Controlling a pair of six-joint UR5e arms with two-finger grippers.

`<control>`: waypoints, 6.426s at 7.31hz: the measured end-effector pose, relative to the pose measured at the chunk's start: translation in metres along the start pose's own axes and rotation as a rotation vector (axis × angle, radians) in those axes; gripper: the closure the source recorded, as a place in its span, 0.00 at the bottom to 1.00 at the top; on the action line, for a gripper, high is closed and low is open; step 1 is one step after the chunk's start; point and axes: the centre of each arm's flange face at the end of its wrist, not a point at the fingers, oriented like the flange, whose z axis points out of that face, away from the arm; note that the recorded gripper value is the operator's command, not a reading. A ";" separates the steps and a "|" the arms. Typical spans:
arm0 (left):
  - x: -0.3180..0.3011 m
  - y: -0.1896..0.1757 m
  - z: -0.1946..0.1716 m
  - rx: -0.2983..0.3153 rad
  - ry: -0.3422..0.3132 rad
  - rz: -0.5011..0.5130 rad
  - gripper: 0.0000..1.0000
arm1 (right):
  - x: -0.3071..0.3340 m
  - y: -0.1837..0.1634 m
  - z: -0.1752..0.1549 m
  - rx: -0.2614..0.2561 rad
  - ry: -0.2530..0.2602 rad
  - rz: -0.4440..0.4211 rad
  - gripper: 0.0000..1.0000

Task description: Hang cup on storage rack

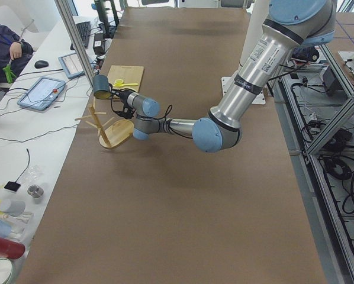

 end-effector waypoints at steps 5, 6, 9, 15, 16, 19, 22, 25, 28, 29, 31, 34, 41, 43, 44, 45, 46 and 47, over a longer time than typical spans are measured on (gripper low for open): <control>-0.002 -0.020 -0.008 -0.006 0.029 -0.003 1.00 | -0.002 -0.001 -0.002 0.005 0.002 0.031 0.00; -0.004 -0.026 -0.011 -0.011 0.033 -0.004 1.00 | -0.002 -0.001 -0.002 0.004 0.002 0.032 0.00; -0.004 -0.034 -0.014 -0.011 0.035 -0.003 1.00 | -0.002 -0.002 -0.003 0.006 0.003 0.031 0.00; -0.008 -0.058 -0.029 -0.026 0.034 -0.004 1.00 | -0.002 -0.002 -0.003 0.006 0.002 0.031 0.00; -0.007 -0.059 -0.030 -0.026 0.035 -0.004 1.00 | -0.002 -0.002 -0.003 0.006 0.001 0.031 0.00; -0.001 -0.065 -0.032 -0.014 0.040 -0.005 1.00 | -0.002 -0.002 -0.003 0.006 0.001 0.032 0.00; 0.000 -0.070 -0.033 -0.003 0.043 -0.004 0.03 | -0.002 -0.002 -0.003 0.006 0.001 0.031 0.00; 0.000 -0.070 -0.032 -0.002 0.045 -0.002 0.01 | -0.002 -0.002 -0.003 0.007 0.001 0.031 0.00; 0.001 -0.061 -0.031 -0.023 0.046 0.000 0.01 | -0.002 -0.002 -0.002 0.004 0.000 0.034 0.00; 0.002 -0.052 -0.033 -0.046 0.049 0.001 0.01 | -0.001 -0.001 -0.002 0.003 0.000 0.034 0.00; 0.003 -0.035 -0.050 -0.095 0.054 0.002 0.01 | -0.001 -0.001 -0.001 0.003 0.000 0.034 0.00; 0.005 0.001 -0.083 -0.196 0.051 0.028 0.01 | 0.000 -0.001 0.000 0.001 -0.001 0.036 0.00; -0.027 0.025 -0.163 -0.417 -0.213 0.968 0.01 | 0.001 0.004 0.001 -0.003 0.003 0.040 0.00; -0.005 0.032 -0.169 -0.439 -0.313 1.192 0.01 | 0.002 0.004 0.001 -0.004 0.003 0.041 0.00; 0.009 0.029 -0.174 -0.444 -0.329 1.323 0.01 | 0.002 0.004 0.001 -0.004 0.002 0.042 0.00; 0.022 0.020 -0.184 -0.442 -0.330 1.478 0.01 | 0.001 0.004 0.001 -0.004 0.000 0.042 0.00; 0.032 0.004 -0.197 -0.429 -0.338 1.648 0.01 | 0.001 0.004 0.001 -0.003 -0.001 0.043 0.00; 0.041 -0.013 -0.211 -0.413 -0.360 1.812 0.01 | 0.002 0.004 0.001 -0.004 -0.002 0.045 0.00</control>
